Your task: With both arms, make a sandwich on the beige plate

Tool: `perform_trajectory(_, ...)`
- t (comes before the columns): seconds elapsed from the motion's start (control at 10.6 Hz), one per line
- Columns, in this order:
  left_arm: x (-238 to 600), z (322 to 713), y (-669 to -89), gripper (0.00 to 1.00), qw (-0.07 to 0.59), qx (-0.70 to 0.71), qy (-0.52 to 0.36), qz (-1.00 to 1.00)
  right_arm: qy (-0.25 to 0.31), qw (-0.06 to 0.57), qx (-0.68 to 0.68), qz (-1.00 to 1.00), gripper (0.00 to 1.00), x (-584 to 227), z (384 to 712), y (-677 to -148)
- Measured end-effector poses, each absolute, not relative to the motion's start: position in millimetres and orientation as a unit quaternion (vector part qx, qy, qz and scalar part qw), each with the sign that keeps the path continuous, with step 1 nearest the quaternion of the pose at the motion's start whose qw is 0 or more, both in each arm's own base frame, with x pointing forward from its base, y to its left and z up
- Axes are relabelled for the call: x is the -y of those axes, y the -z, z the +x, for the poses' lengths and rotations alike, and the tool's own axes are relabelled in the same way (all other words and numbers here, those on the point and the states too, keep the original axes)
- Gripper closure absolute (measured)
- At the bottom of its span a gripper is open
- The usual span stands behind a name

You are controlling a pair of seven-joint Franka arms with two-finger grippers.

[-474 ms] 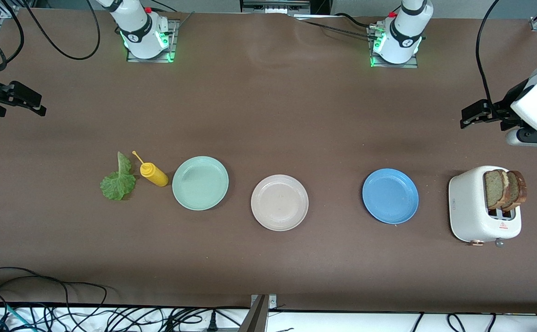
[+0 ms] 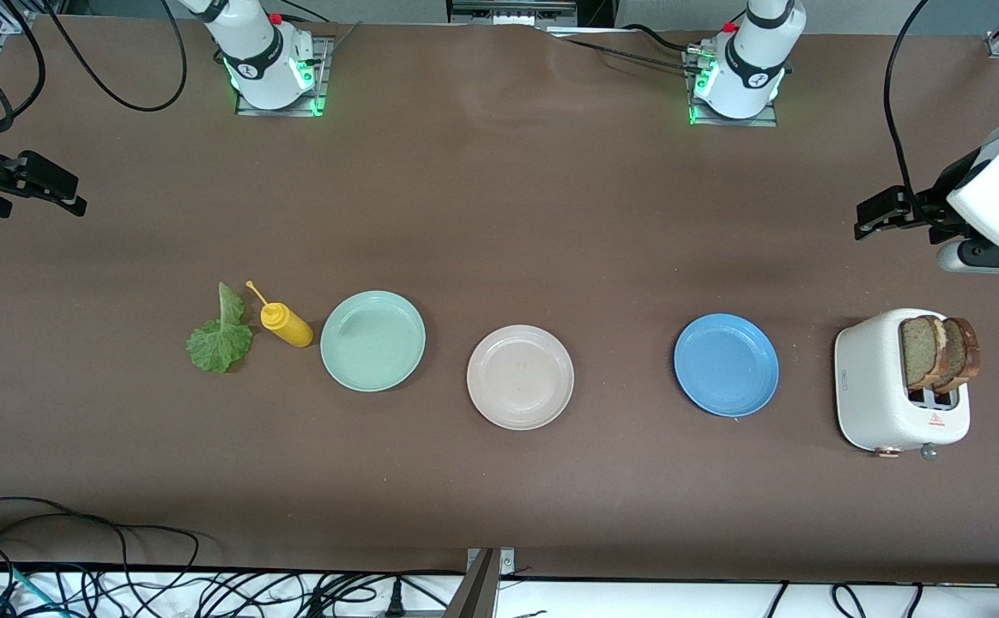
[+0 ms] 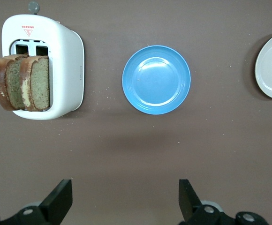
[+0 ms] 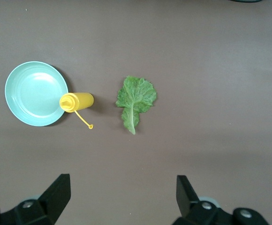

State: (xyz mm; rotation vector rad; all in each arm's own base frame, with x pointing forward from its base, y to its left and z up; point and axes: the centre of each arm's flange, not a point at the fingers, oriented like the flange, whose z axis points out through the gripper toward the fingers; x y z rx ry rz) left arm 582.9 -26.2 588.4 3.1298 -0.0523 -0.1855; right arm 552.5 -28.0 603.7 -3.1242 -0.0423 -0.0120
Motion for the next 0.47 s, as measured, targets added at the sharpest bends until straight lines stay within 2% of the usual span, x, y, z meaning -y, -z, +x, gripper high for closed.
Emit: perform_trajectory(0.47,26.3,584.3,-585.1,0.0,0.003,0.017,0.062,0.998,0.003,0.009,0.016,-1.0,0.0,25.0,552.5,-603.9)
